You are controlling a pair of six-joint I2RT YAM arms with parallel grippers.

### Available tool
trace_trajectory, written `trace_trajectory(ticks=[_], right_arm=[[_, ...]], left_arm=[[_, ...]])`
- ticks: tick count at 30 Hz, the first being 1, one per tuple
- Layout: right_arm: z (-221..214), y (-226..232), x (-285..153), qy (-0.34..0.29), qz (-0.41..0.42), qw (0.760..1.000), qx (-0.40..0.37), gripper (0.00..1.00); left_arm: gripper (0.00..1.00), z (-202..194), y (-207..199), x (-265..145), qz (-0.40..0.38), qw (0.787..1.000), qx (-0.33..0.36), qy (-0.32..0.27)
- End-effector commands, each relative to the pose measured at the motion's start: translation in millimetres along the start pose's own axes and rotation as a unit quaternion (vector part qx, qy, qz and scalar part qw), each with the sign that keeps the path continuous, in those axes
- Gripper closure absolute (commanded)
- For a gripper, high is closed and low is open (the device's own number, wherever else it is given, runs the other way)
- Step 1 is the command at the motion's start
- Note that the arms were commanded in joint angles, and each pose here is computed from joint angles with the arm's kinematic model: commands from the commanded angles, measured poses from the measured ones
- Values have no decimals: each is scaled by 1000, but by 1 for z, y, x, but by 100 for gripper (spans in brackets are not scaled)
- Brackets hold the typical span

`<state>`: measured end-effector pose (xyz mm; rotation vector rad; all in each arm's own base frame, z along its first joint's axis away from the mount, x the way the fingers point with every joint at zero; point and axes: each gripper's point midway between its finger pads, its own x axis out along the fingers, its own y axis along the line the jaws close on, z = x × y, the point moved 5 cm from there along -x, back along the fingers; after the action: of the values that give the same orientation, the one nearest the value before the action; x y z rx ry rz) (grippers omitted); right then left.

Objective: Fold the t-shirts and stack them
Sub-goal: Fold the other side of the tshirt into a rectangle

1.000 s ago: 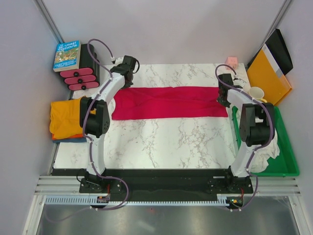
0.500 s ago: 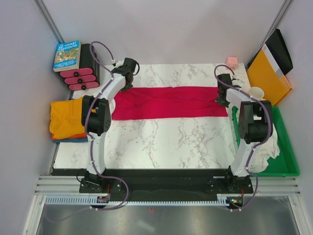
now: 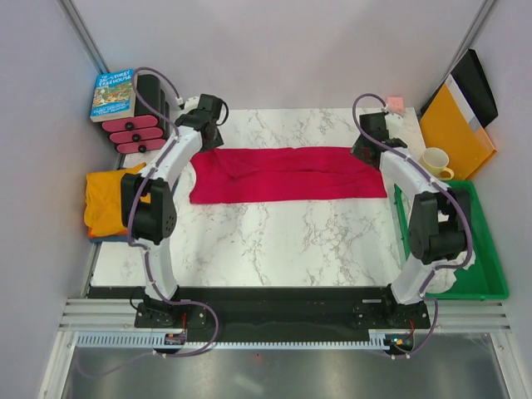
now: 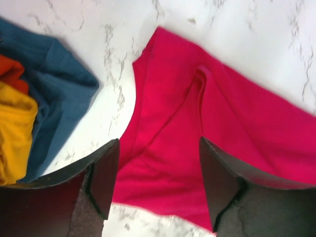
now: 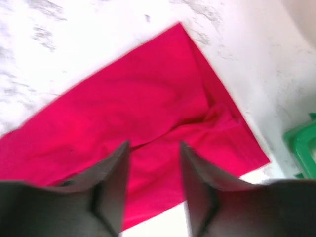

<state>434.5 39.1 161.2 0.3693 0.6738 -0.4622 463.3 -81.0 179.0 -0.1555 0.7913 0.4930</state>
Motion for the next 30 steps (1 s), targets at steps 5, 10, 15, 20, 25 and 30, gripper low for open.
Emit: trace_trajectory(ticks=[5,10,15,20,25,30], right_arm=[[-49,-6,-11,56,36,998,-18,100],[-78,-11,5,93,19,995,-31,100],[-102,-13,24,124,3,991,-40,100],[-131,-25,25,168,-12,985,-46,100],[-153,-42,5,187,-21,980,-60,100],[-169,-57,-20,197,-29,977,-76,100]], left_arm=[[98,-70,-2,-45,-51,997,25,52],[98,-106,3,-26,-41,995,40,87],[98,-128,8,-3,-8,992,53,117],[98,-157,26,9,18,982,30,185],[98,-180,55,0,43,977,38,206],[98,-201,77,-15,48,972,36,228]])
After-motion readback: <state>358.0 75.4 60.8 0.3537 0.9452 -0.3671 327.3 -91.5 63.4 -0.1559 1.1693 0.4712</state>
